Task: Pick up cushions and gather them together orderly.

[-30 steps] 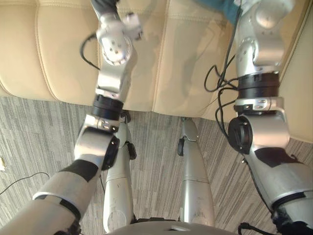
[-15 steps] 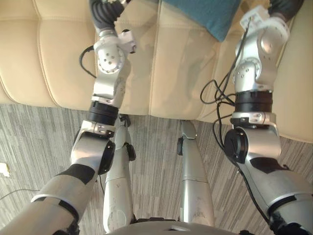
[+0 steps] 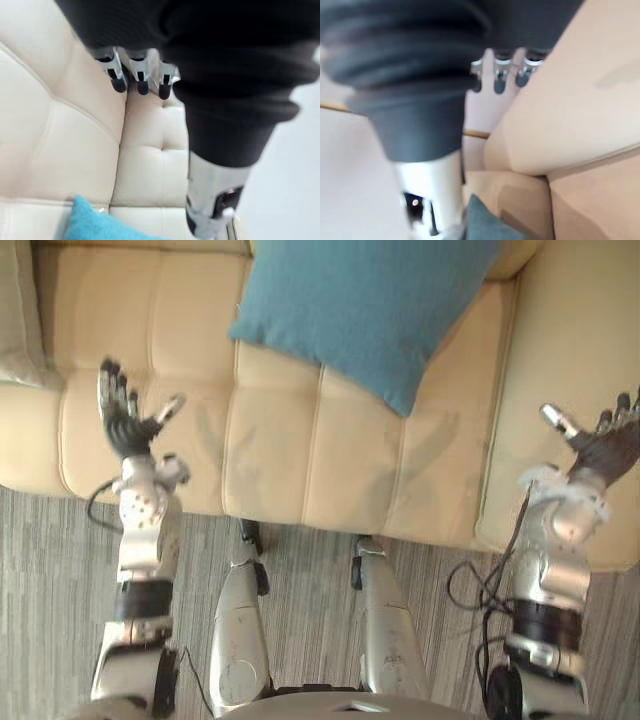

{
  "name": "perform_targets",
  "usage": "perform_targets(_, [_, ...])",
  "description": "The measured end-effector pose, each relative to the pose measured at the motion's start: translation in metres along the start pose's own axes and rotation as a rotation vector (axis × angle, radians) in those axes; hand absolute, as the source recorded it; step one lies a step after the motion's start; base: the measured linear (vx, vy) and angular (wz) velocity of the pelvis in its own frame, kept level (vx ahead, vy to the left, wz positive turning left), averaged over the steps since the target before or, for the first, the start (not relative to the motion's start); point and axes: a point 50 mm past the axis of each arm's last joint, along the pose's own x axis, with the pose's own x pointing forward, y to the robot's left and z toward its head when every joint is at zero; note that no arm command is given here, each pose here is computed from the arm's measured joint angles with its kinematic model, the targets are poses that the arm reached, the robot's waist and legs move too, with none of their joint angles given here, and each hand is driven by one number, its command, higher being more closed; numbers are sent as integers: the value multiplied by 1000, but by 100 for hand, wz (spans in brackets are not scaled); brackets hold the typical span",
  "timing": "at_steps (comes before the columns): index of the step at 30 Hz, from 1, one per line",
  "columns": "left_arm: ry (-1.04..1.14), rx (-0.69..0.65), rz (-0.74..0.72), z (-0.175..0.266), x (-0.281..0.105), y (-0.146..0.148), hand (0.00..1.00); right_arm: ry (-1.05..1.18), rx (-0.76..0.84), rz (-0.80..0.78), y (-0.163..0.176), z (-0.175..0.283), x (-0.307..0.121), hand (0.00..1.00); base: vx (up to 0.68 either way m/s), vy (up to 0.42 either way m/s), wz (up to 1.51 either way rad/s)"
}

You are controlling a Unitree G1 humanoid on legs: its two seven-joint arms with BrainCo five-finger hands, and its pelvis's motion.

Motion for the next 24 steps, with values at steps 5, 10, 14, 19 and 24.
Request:
perform_targets(5, [405, 113, 155, -79, -87, 69, 0, 403, -168, 115, -20, -76, -91, 0, 123, 6, -19])
perform_targets(10, [891, 218, 223, -148, -177, 105, 0, 896, -250, 110, -45, -147, -181, 0, 129, 41, -38])
perform_targets(14, [1070, 261, 210, -167, -211, 106, 0, 1143, -284, 76, -59, -171, -230, 0, 35, 3, -12])
perform_targets(19, [1203, 282, 226, -177, -241, 110, 0, 1367, -328, 17, -84, -180, -275, 0, 16, -16, 2])
perform_targets(24, [1222, 297, 214, -178, -245, 109, 0, 1425, -340, 29, -83, -183, -283, 0, -48, 1, -18])
